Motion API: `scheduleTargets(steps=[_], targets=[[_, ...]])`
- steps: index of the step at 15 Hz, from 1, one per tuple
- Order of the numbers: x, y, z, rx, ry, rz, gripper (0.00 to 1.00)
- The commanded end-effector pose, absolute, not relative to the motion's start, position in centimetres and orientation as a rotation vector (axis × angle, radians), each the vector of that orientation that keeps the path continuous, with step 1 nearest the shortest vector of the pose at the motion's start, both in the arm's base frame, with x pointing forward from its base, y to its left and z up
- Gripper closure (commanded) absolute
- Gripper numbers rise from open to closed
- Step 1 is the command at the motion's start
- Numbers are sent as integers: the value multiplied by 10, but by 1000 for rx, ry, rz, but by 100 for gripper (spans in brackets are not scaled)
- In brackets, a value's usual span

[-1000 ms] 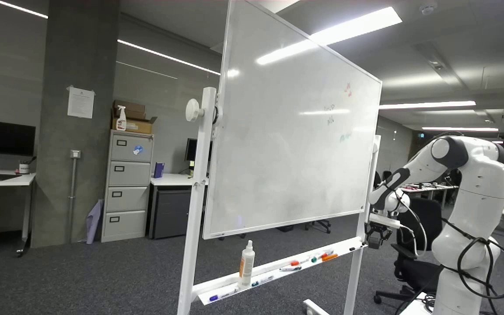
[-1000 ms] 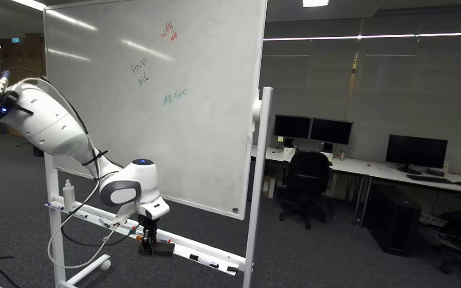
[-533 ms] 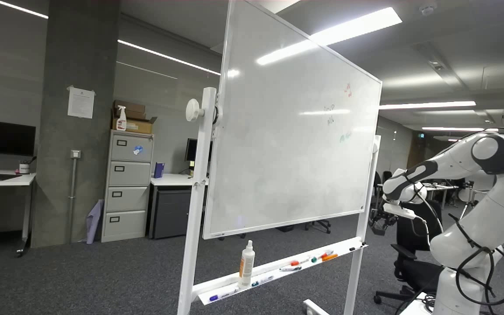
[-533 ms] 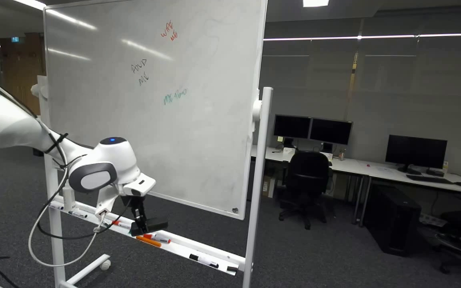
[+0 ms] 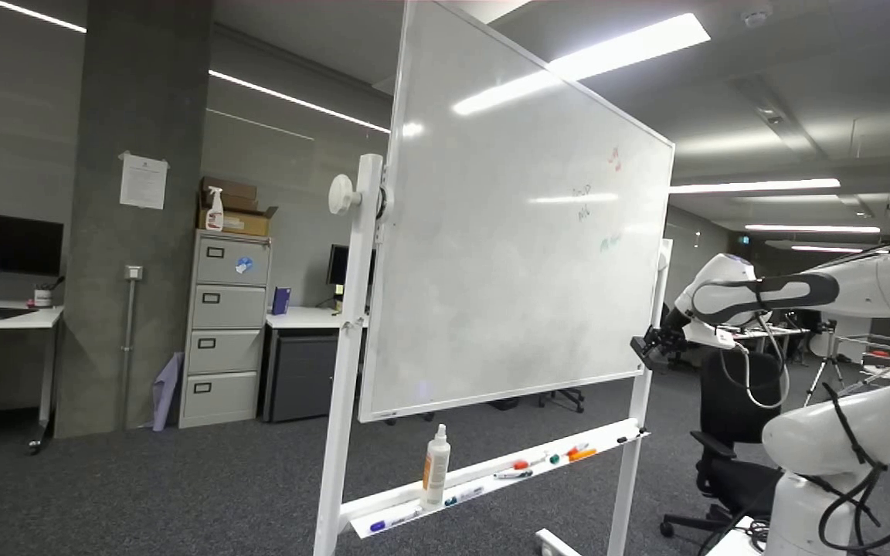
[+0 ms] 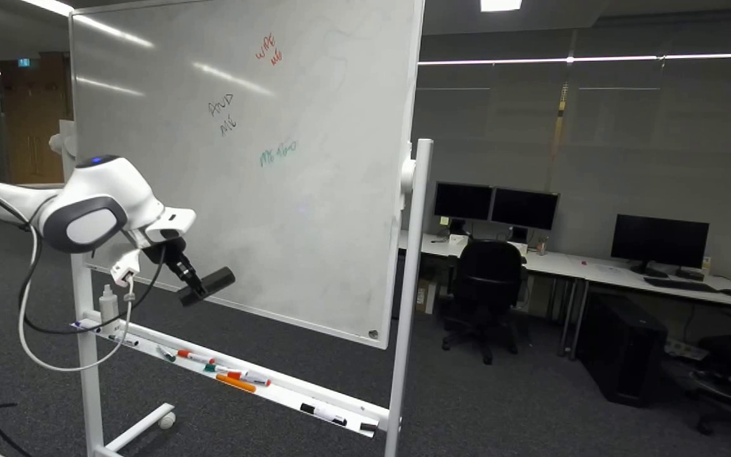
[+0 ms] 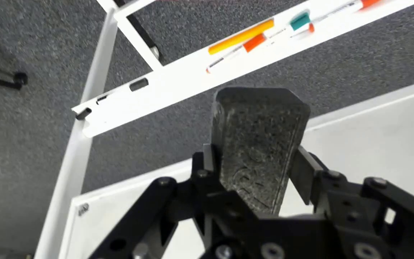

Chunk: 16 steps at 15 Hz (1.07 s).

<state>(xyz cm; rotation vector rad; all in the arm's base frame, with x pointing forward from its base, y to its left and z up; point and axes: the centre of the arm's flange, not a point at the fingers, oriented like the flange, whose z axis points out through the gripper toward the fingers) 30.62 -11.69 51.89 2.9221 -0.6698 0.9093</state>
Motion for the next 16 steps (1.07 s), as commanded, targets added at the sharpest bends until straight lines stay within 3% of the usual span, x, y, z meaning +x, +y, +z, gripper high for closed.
scheduleTargets(steps=[1,13,14,16], targets=[[301,-101,533,2915,-611,972,44],[288,-76,552,2909,-522,1061,44],[288,-76,552,2909,-522,1061,69],[294,-82,568,2856,-498,1161,69]])
